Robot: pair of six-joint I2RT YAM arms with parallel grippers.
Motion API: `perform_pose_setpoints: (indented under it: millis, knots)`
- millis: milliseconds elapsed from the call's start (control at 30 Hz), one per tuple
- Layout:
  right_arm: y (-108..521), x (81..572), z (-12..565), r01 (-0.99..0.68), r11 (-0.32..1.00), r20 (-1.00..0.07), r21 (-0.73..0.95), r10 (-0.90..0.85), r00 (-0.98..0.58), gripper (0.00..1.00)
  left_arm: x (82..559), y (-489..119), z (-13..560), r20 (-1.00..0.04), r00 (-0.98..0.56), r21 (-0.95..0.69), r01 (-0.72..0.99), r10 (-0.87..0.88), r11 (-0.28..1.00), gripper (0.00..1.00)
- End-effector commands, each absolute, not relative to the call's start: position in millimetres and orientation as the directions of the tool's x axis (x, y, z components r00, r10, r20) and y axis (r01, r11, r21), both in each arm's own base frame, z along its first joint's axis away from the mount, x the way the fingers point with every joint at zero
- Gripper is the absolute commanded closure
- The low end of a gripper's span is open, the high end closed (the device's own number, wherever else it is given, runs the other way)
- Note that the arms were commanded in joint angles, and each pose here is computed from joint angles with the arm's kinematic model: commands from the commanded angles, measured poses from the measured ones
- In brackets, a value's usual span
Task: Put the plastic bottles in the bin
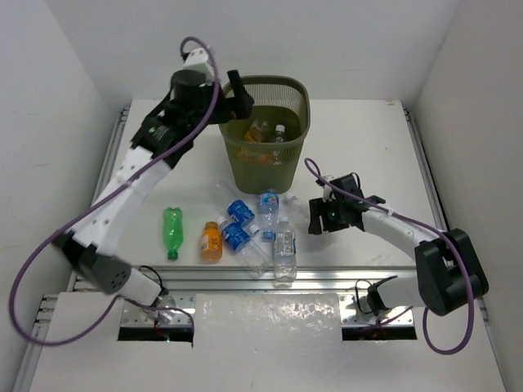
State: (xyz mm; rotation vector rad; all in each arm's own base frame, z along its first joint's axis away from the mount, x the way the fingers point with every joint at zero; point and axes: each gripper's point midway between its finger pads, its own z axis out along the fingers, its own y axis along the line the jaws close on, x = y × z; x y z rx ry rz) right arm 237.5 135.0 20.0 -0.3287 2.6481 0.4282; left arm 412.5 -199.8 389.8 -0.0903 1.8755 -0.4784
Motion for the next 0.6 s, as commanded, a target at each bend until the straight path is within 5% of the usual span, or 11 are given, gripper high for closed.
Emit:
perform_pose_setpoints:
  millis: [0,133,233,333,400,567]
  knots:
    - [118,247,18,-0.241,0.96,-0.476,0.144,-0.146,-0.867,0.52,359,-195,438,-0.887,-0.26,-0.449,0.298,-0.381,0.842,0.0]
    - [89,252,33,-0.108,0.993,-0.516,0.037,-0.073,-0.853,0.76,320,-208,427,-0.876,-0.297,-0.476,0.413,-0.38,0.776,0.0]
    - [85,262,81,-0.047,0.996,-0.662,0.077,0.016,-0.749,0.81,284,-242,415,-0.868,-0.356,-0.495,0.576,-0.346,0.65,0.0]
    - [128,260,158,-0.302,0.915,-0.843,0.267,0.069,-0.534,0.85,256,-280,395,-0.865,-0.423,-0.502,0.692,-0.272,0.519,0.0]
    - [165,233,223,-0.583,0.75,-0.932,0.313,0.124,-0.342,0.87,236,-303,396,-0.87,-0.43,-0.493,0.761,-0.243,0.421,0.0]
    - [195,176,303,-0.848,0.476,-0.97,0.232,0.182,-0.163,0.87,220,-328,401,-0.875,-0.426,-0.48,0.826,-0.229,0.296,0.0]
